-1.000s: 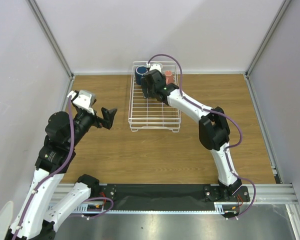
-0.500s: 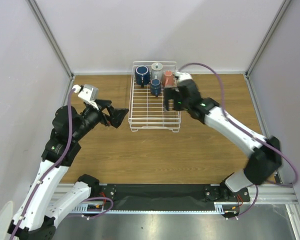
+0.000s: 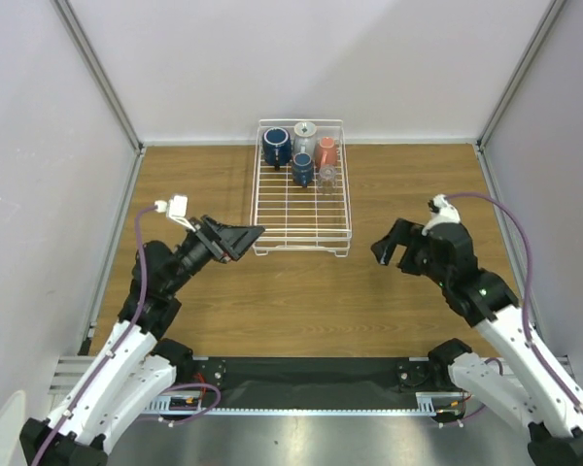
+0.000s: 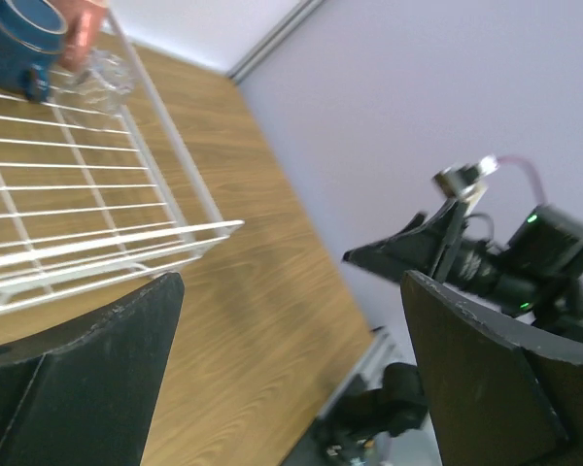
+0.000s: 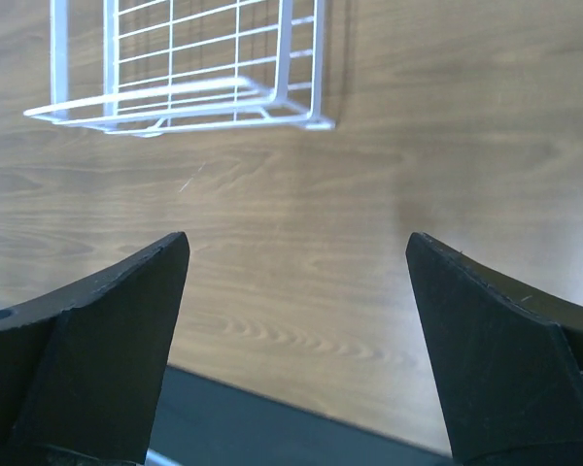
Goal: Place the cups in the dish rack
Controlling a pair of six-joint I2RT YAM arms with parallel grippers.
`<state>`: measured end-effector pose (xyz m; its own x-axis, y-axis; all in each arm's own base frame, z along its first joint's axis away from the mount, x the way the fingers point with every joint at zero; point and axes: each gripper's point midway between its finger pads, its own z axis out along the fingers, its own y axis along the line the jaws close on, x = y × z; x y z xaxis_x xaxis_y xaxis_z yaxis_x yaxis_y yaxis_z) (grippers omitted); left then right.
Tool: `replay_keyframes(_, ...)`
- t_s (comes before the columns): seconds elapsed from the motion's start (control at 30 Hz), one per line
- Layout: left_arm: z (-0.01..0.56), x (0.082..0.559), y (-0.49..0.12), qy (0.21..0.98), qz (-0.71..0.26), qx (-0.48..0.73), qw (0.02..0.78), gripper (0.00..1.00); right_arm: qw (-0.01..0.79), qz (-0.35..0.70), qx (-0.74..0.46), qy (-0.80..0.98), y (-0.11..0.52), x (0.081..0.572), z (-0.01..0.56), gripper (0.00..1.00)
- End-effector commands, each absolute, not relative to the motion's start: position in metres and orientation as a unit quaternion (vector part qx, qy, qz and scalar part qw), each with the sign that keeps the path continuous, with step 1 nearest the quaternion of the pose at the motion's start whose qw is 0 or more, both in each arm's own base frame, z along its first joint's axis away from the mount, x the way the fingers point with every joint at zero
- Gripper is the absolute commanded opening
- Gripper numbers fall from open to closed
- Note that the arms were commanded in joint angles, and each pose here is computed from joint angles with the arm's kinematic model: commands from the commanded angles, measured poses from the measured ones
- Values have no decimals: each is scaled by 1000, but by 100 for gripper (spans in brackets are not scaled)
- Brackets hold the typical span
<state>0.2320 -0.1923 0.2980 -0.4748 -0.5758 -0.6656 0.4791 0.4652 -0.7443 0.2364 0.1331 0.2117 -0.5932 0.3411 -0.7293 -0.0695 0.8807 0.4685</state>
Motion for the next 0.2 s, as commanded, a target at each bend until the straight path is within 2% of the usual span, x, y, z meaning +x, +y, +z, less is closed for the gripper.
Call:
replay_keyframes(0.0,345,206,-189,593,-609,-59,523,100,409,243,125,870,123,206,198,100)
replay_keyframes(0.07,330,200,-186,584,-624,-72,514,100,409,261,121,866,124,194,196,99)
replay_keyframes(0.17,323,181,-180,541,-669,-83,503,100,453,322,118,823,126,180,216,100)
